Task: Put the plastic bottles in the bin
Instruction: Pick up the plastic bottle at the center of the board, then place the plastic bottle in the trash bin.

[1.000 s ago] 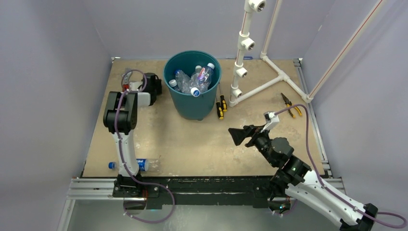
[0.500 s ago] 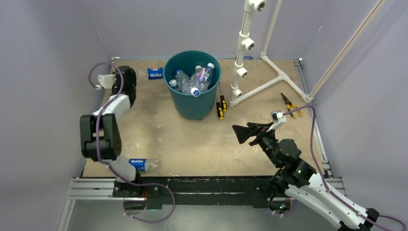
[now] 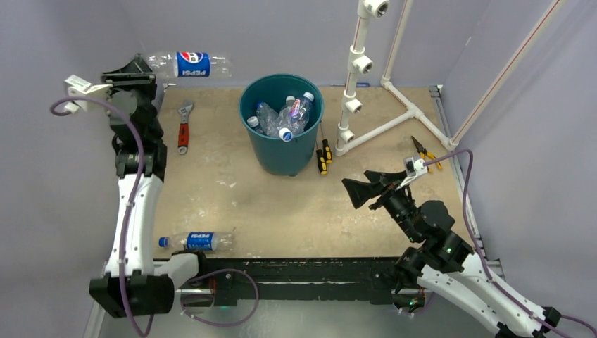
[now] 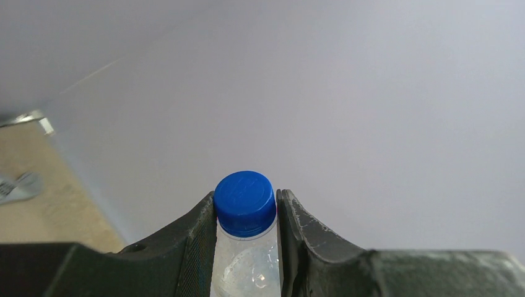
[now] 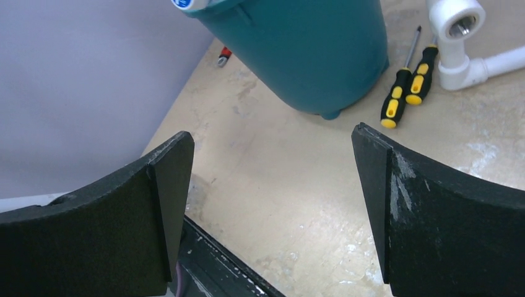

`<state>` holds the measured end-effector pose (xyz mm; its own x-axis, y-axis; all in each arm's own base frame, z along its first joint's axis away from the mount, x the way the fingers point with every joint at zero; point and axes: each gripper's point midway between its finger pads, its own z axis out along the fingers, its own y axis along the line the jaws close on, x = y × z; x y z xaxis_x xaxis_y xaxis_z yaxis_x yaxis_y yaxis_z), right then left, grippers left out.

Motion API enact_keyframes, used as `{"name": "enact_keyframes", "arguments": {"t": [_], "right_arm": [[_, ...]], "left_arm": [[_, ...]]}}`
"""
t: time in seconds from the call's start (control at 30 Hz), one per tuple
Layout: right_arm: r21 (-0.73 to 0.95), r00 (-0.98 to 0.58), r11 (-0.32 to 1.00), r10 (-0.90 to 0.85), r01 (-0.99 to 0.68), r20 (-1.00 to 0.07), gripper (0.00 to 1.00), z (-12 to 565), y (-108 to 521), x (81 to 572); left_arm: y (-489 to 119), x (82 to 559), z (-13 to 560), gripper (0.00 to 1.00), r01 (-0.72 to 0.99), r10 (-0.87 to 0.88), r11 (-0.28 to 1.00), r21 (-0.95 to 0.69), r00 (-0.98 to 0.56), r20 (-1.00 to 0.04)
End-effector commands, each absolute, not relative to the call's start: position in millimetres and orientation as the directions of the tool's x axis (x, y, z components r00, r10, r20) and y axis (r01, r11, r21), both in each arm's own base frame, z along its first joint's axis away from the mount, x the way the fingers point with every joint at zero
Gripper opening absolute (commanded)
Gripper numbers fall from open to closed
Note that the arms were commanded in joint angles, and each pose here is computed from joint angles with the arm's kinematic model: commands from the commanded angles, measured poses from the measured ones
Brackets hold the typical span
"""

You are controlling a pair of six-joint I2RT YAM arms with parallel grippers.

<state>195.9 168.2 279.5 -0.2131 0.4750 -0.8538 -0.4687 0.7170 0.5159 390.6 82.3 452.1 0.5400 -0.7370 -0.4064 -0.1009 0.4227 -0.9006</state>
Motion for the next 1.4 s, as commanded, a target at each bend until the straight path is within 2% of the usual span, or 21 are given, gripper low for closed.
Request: {"name": "enact_keyframes", "arguments": {"t": [0.0, 0.17, 0.3, 0.4, 0.5, 0.7, 0.83, 1.07, 1.37], "right_arm": [[0.446, -0.159, 0.698, 0.438, -0.56, -0.885, 0.97, 311, 174, 187], [0.383, -0.152, 0.62, 0.393, -0.685, -0.907, 0.97, 335, 194, 173], [0.305, -0.11, 0.486, 0.387, -0.819, -0.915, 0.99, 382, 211, 147], [0.258, -0.082, 0.409, 0.401, -0.875, -0.912, 0.99, 409, 212, 128], [0.208, -0.06, 0.318, 0.416, -0.925, -0.907, 0.99, 434, 216, 109], [0.21, -0.049, 0.373, 0.395, -0.904, -0.917, 0.99, 464, 231, 134], [0.204, -0.062, 0.341, 0.384, -0.918, -0.921, 0.99, 475, 252, 145], [0.199, -0.095, 0.296, 0.331, -0.934, -0.939, 0.99, 471, 285, 161], [0.22, -0.14, 0.241, 0.311, -0.945, -0.94, 0.99, 455, 309, 170]], "left_arm": [[51, 337, 536, 0.0, 0.09, -0.723, 0.582, -0.808, 0.512, -0.464], [-16, 311, 579, 0.0, 0.407, -0.805, 0.593, -0.695, 0.321, -0.5], [-74, 280, 595, 0.0, 0.662, -0.819, 0.487, -0.57, 0.119, -0.561], [-98, 250, 596, 0.0, 0.771, -0.79, 0.429, -0.472, 0.067, -0.609], [-114, 232, 589, 0.0, 0.821, -0.732, 0.412, -0.395, 0.04, -0.68], [-151, 198, 571, 0.0, 0.924, -0.656, 0.243, -0.296, -0.069, -0.752], [-172, 179, 562, 0.0, 0.952, -0.609, 0.163, -0.259, -0.109, -0.785], [-196, 192, 540, 0.0, 0.941, -0.561, 0.091, -0.326, -0.221, -0.797], [-233, 200, 531, 0.0, 0.954, -0.522, 0.06, -0.295, -0.222, -0.824]]}}
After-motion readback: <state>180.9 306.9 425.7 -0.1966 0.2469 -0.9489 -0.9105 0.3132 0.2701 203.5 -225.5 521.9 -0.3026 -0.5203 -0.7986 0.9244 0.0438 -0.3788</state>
